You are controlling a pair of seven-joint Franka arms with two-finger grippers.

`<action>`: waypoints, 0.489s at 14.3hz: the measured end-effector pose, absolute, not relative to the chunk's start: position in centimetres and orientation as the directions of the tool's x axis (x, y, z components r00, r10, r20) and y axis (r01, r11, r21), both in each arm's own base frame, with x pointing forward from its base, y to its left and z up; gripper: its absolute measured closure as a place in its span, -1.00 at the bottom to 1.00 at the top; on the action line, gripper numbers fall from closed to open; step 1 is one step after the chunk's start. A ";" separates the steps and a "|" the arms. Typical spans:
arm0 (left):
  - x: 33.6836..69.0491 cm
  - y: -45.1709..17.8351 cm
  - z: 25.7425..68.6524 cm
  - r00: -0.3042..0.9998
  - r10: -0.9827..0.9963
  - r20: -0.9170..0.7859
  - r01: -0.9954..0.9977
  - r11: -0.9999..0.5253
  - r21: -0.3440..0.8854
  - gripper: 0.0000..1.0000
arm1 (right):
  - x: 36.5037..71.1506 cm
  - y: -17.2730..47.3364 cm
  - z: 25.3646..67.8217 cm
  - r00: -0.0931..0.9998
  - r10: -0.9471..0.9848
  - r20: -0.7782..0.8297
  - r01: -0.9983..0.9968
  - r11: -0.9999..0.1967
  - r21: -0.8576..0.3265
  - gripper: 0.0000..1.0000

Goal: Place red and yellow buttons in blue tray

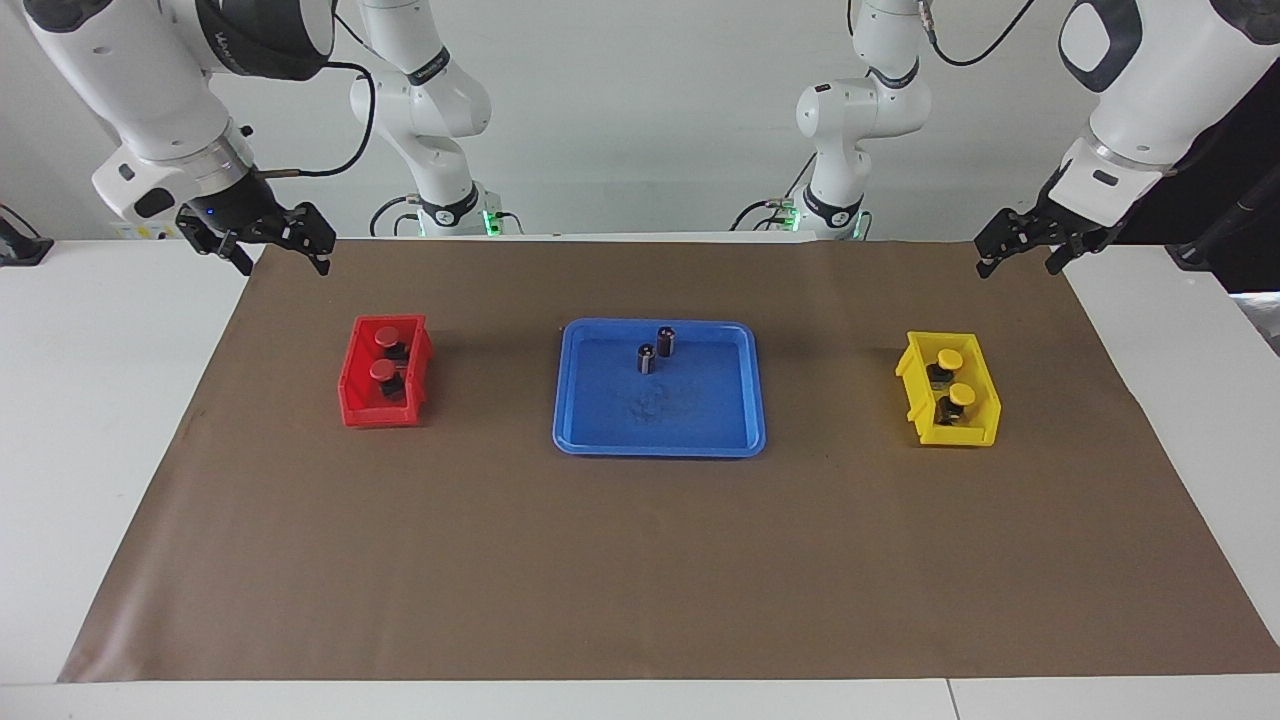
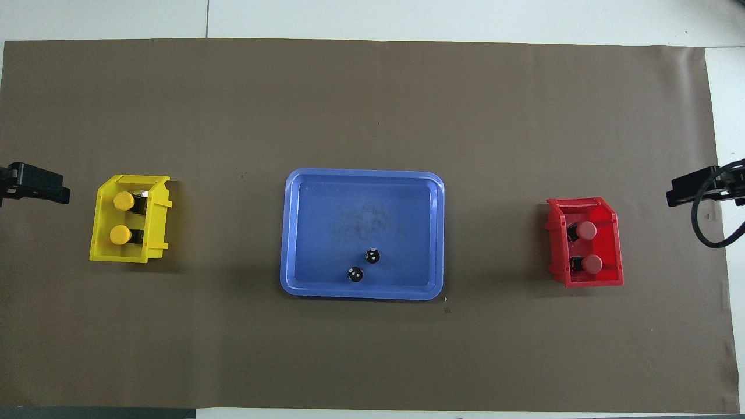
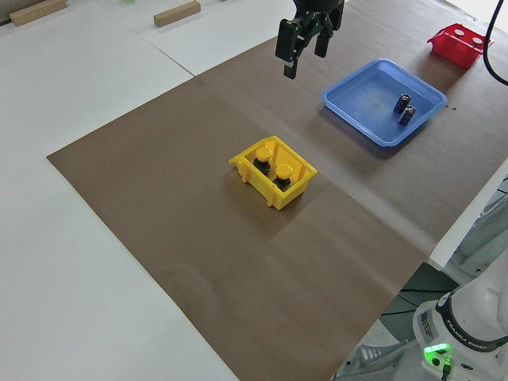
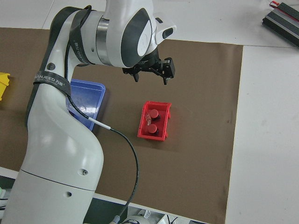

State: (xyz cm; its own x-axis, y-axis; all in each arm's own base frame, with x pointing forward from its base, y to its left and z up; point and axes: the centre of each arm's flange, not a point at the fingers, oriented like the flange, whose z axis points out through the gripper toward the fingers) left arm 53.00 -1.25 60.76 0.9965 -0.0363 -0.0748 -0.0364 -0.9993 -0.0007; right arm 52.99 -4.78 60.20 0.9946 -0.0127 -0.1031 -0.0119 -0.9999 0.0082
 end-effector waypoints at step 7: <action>53.0 -0.5 60.9 0.997 -0.022 -0.072 -0.022 -1.000 -0.001 -1.00 | 53.0 -4.3 60.3 0.995 0.016 -0.094 0.017 -1.000 0.007 -1.00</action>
State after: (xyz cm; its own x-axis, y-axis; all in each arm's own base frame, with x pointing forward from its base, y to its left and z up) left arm 52.98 -0.50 60.85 0.9972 -0.0223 -0.0720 -0.0224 -0.9997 -0.0006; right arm 53.02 -4.25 60.25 0.9954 0.0164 -0.0940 0.0172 -0.9998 0.0072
